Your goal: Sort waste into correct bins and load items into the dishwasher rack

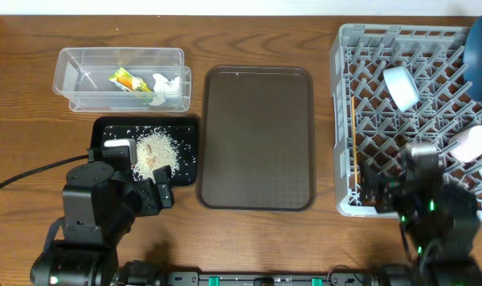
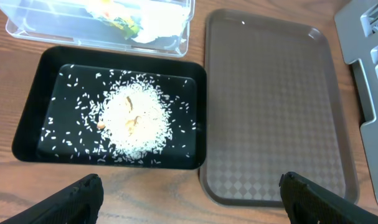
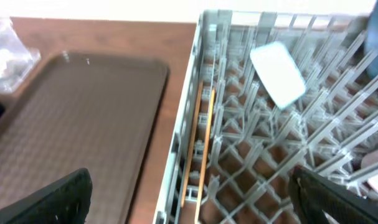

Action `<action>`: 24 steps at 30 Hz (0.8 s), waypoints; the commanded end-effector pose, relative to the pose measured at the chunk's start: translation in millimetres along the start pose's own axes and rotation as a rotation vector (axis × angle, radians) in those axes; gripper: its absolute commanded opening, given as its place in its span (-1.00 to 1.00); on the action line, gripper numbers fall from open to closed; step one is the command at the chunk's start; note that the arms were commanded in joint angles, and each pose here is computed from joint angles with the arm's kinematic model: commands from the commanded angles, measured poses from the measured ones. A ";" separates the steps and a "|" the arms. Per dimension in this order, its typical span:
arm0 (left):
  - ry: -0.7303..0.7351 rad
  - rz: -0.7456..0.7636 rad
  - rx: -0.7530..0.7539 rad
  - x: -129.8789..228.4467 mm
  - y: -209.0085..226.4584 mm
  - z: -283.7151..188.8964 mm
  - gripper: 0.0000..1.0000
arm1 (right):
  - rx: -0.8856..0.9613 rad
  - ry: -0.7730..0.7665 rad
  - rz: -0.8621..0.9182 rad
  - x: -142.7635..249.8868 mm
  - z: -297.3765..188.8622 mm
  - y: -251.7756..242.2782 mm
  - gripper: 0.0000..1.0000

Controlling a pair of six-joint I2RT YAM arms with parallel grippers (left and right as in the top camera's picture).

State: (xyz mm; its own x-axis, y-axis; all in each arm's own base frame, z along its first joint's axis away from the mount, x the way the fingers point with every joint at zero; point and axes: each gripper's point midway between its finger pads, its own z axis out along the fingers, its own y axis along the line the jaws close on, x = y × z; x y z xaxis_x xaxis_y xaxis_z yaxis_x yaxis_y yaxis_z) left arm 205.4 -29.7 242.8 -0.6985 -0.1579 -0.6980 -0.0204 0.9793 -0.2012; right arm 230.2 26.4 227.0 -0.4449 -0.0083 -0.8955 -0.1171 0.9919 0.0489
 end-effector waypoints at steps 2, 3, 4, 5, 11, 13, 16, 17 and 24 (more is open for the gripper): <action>0.003 -0.001 -0.013 1.2 2.4 1.7 0.86 | 0.016 -0.147 -0.005 8.1 -6.5 -3.1 0.99; 0.003 -0.001 -0.013 1.2 2.4 1.7 0.87 | 0.015 -0.191 -0.008 7.4 -6.7 -3.0 0.98; 0.002 -0.002 -0.013 1.1 2.5 1.6 0.87 | 0.014 -0.231 -0.011 6.8 -6.7 -3.0 0.98; 0.003 -0.002 -0.013 1.1 2.4 1.6 0.87 | 0.016 -0.260 -0.013 7.1 -6.0 -3.5 0.99; 0.002 -0.002 -0.013 1.1 2.5 1.6 0.87 | 0.014 -0.388 -0.021 14.0 9.4 -4.9 0.99; 0.003 -0.002 -0.013 1.1 2.4 1.6 0.87 | 0.013 -0.422 -0.023 17.0 15.4 -5.4 0.99; 0.002 -0.002 -0.013 1.1 2.5 1.6 0.87 | 0.012 -0.471 -0.027 19.6 21.1 -6.0 0.98; 0.003 -0.002 -0.013 1.1 2.4 1.6 0.87 | 0.013 -0.486 -0.028 21.2 22.7 -6.2 0.98; 0.003 -0.002 -0.013 1.1 2.4 1.6 0.87 | 0.023 -0.512 -0.027 28.3 30.2 -9.2 0.99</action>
State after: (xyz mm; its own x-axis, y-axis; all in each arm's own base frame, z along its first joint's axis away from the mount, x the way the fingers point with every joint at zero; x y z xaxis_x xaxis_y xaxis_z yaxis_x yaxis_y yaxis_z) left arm 205.4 -29.7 242.5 -0.6988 -0.1579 -0.6977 -0.0202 0.9793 -0.2014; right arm 245.0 25.4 191.3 0.0524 0.0212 -0.9984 -0.1226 0.9923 0.0147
